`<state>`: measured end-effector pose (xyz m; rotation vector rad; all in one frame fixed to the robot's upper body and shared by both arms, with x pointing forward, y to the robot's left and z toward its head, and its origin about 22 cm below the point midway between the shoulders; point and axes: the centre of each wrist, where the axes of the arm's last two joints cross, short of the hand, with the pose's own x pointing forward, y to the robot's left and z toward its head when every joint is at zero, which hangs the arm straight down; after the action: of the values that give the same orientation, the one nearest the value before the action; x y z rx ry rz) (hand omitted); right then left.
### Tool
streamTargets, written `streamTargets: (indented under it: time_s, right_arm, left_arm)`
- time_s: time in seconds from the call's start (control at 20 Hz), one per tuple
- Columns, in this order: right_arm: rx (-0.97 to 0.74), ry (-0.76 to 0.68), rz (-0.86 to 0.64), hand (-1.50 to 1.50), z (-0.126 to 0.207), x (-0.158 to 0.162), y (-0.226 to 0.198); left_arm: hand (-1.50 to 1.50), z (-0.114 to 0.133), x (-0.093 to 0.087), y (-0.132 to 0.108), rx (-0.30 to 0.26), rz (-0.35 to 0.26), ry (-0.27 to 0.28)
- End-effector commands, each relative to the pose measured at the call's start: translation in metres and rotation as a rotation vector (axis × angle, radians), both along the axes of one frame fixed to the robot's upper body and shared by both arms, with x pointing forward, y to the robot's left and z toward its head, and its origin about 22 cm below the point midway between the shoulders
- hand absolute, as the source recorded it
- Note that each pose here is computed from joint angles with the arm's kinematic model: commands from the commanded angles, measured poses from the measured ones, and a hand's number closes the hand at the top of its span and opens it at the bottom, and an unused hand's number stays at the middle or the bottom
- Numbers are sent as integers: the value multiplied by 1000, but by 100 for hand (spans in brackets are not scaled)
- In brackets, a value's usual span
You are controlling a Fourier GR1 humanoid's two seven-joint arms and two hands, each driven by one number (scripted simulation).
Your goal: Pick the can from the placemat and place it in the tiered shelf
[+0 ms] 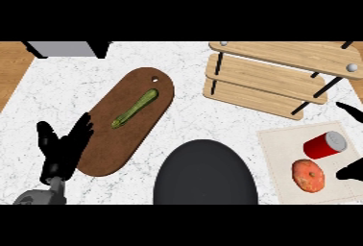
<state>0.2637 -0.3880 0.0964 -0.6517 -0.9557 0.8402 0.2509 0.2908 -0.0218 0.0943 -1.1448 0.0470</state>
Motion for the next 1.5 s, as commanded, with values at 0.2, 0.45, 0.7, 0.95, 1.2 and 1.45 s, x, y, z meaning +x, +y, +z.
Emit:
streamTargets:
  time_s: [0.2, 0.45, 0.7, 0.95, 1.2, 1.45]
  right_arm:
    - [-71, 20, -14, -150, -35, 16, 6]
    - [-109, 2, -45, -150, -32, 21, 14]
    - [-93, -25, -39, -150, -60, 4, 1]
    - [-57, -59, -27, -150, -59, 24, 2]
    - [-54, -53, -7, -150, -68, 32, 10]
    - [-162, 67, 265, 150, -109, 26, 4]
  left_arm:
    - [0, -8, 1, -2, -12, -3, 38]
    - [0, -3, 0, 1, -1, -7, 20]
    - [0, 9, -12, 2, 1, 11, 28]
    - [0, -5, 6, 14, 5, -10, 28]
    - [0, 4, 3, 0, -4, -10, 19]
    - [0, 5, 3, 14, -10, -27, 38]
